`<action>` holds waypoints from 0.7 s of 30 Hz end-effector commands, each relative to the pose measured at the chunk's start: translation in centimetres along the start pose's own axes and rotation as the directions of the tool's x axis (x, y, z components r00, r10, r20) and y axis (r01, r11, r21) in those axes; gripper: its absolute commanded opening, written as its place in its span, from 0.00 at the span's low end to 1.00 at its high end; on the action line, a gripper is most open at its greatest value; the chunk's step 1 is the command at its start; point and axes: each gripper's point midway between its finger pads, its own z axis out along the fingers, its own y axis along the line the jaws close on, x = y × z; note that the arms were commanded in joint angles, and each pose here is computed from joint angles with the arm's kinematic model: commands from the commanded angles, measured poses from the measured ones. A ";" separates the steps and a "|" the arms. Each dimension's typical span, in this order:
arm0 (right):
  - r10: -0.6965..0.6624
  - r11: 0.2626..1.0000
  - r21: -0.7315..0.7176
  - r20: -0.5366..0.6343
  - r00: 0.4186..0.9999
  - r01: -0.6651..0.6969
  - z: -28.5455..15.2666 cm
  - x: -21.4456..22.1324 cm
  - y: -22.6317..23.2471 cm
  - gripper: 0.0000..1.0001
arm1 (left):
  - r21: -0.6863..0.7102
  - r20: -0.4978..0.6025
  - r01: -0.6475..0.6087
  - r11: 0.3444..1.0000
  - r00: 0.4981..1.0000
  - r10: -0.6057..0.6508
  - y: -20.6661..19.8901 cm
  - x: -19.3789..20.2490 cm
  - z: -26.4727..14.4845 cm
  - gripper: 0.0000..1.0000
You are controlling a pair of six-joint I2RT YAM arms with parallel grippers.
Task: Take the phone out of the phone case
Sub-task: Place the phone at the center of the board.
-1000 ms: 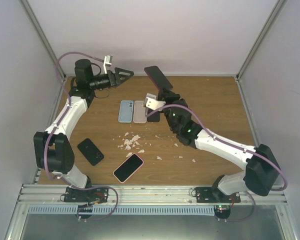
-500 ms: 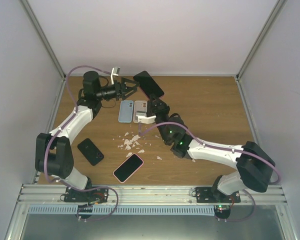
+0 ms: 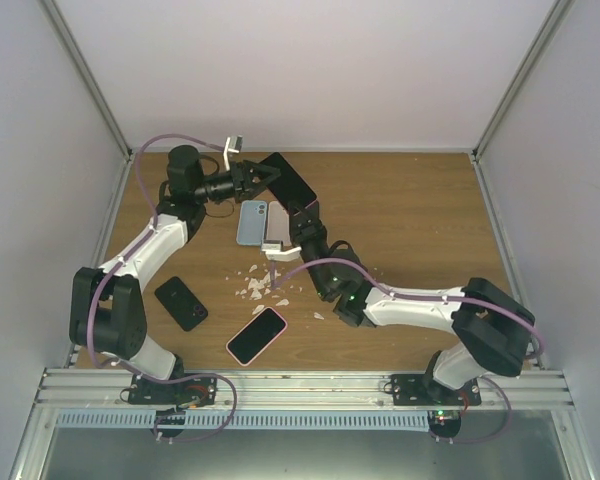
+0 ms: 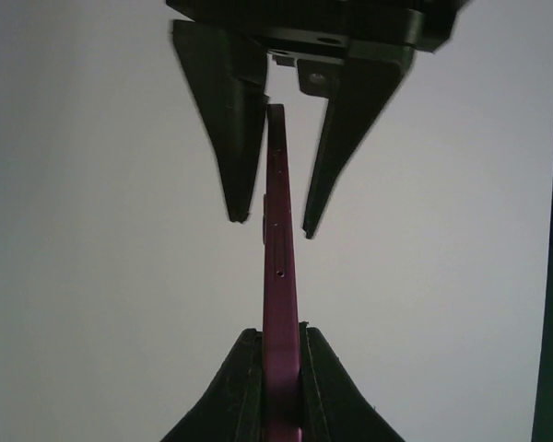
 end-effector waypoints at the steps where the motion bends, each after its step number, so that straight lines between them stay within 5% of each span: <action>1: 0.050 0.982 0.183 -0.052 0.997 -0.040 -0.9 1.0 -4.0 0.01 | 0.049 0.020 -0.051 0.998 0.999 0.050 -2.1 0.0 -0.3 0.28; 11: 0.052 0.979 0.198 -0.051 0.997 -0.041 -1.3 0.9 -4.2 0.14 | 0.064 0.030 -0.058 0.996 0.998 0.056 -2.7 -0.2 -0.8 0.00; 15: 0.042 0.985 0.169 -0.048 0.998 -0.033 -1.6 1.0 -3.4 0.49 | 0.059 0.043 -0.072 0.996 0.997 0.070 -2.7 -0.7 -1.2 0.00; 21: 0.068 0.996 0.065 -0.041 0.997 -0.066 -1.9 1.2 -1.4 0.87 | 0.022 0.057 -0.172 0.985 0.984 0.171 -3.4 -1.7 -1.9 0.00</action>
